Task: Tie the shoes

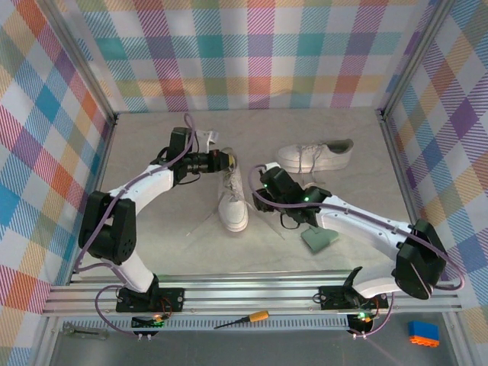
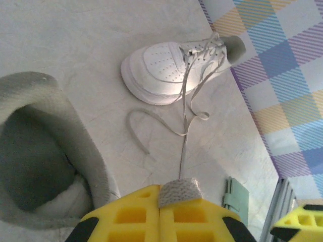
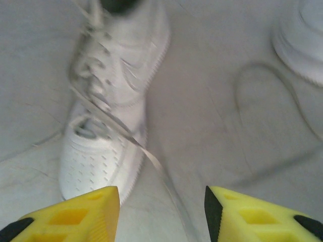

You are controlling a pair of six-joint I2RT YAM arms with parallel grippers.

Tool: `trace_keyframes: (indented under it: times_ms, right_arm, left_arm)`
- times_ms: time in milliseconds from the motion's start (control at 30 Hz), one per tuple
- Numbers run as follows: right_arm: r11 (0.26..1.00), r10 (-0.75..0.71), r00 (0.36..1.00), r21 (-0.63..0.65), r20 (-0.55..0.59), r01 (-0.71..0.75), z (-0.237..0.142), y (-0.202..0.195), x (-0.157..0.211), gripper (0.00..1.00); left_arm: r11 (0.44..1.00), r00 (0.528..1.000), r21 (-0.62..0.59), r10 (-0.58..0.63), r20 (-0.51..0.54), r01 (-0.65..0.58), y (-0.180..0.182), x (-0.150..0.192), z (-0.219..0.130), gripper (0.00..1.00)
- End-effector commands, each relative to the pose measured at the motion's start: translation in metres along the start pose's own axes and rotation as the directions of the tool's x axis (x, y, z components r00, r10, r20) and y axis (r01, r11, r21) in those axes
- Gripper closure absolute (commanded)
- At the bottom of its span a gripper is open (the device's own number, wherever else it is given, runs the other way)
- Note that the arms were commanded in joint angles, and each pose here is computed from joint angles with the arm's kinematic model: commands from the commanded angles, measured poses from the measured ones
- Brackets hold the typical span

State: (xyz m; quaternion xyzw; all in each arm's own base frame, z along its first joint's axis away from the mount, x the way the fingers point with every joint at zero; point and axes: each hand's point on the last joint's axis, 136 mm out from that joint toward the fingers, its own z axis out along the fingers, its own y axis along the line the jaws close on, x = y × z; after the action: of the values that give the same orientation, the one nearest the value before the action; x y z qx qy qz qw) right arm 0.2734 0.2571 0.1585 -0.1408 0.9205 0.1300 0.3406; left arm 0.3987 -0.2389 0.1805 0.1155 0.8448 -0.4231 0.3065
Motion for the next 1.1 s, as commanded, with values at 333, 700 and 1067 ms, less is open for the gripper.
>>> trace_keyframes:
  times_ms: [333,700,1067]
  right_arm:
    - [0.996,-0.088,0.928,-0.033,-0.363,0.082,0.037,-0.015,0.087,0.43]
    - [0.988,-0.154,0.873,-0.083,-0.463,0.130,0.065,-0.002,0.115,0.45]
    - [0.978,-0.172,0.851,0.016,-0.496,0.207,0.073,-0.006,0.130,0.80]
  left_arm:
    - [0.992,0.989,-0.069,0.110,0.097,-0.103,-0.016,-0.011,-0.021,1.00]
    - [0.994,0.992,-0.078,0.084,0.089,-0.077,-0.011,-0.007,-0.019,1.00]
    - [0.995,0.992,-0.086,0.051,0.118,-0.041,-0.010,-0.007,-0.022,1.00]
